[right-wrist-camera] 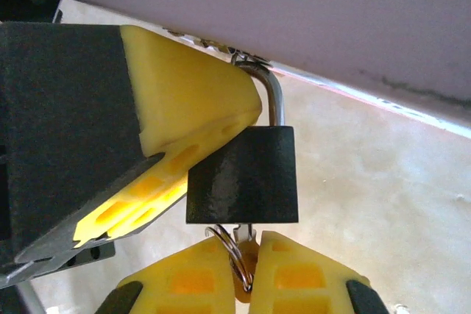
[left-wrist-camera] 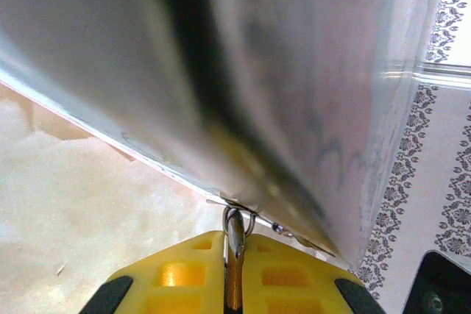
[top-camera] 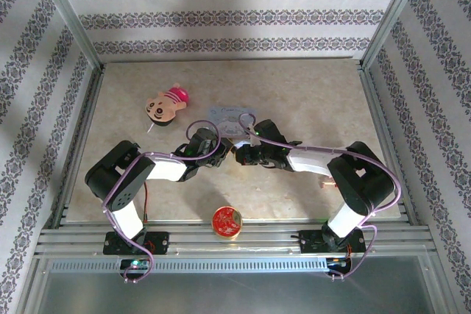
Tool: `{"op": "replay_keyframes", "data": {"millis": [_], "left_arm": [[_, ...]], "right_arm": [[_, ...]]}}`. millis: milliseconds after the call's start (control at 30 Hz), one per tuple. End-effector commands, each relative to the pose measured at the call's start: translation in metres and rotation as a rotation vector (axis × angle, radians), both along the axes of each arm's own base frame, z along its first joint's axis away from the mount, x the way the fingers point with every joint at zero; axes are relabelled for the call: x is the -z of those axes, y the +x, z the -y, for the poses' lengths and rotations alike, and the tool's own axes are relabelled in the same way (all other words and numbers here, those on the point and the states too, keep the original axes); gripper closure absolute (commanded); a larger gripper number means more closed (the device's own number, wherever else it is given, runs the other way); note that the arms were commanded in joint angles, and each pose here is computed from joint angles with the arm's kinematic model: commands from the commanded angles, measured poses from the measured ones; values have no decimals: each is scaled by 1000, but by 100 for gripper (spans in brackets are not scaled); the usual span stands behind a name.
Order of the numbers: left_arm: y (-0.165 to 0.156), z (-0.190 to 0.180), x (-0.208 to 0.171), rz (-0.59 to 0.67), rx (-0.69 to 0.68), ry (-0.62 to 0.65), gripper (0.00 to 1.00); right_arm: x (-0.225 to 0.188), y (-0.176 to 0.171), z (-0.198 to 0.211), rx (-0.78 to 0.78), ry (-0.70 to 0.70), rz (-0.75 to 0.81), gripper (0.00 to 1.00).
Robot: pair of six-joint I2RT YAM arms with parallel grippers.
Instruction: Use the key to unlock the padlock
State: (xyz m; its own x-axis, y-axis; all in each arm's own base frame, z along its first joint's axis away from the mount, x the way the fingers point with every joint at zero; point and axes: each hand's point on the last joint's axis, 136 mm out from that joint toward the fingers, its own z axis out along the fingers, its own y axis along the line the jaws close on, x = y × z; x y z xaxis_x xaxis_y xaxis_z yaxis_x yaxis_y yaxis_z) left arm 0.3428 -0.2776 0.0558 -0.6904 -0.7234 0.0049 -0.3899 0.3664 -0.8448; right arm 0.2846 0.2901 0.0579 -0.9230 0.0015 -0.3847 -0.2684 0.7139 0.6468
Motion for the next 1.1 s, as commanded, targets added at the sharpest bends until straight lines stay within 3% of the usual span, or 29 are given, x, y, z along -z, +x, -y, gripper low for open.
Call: {"op": "replay_keyframes", "data": {"millis": [0, 200, 400, 500, 633, 833, 1067], "left_arm": [[-35, -6, 47, -189, 52, 42, 84], [-36, -6, 44, -188, 46, 29, 62], [-36, -6, 35, -171, 51, 21, 50], [-37, -6, 29, -154, 65, 30, 32], [-38, -6, 12, -120, 96, 52, 0], [-38, -23, -19, -30, 95, 144, 1], [-32, -54, -57, 103, 87, 341, 1]], "right_arm": [[-31, 23, -7, 52, 112, 84, 100], [-25, 19, 0, 83, 97, 77, 100], [-20, 18, 6, 113, 94, 73, 100], [-18, 18, 7, 122, 100, 64, 100], [-12, 17, 8, 135, 97, 48, 100], [-2, 14, 12, 145, 99, 15, 100], [3, 15, 15, 152, 101, -7, 100]]}}
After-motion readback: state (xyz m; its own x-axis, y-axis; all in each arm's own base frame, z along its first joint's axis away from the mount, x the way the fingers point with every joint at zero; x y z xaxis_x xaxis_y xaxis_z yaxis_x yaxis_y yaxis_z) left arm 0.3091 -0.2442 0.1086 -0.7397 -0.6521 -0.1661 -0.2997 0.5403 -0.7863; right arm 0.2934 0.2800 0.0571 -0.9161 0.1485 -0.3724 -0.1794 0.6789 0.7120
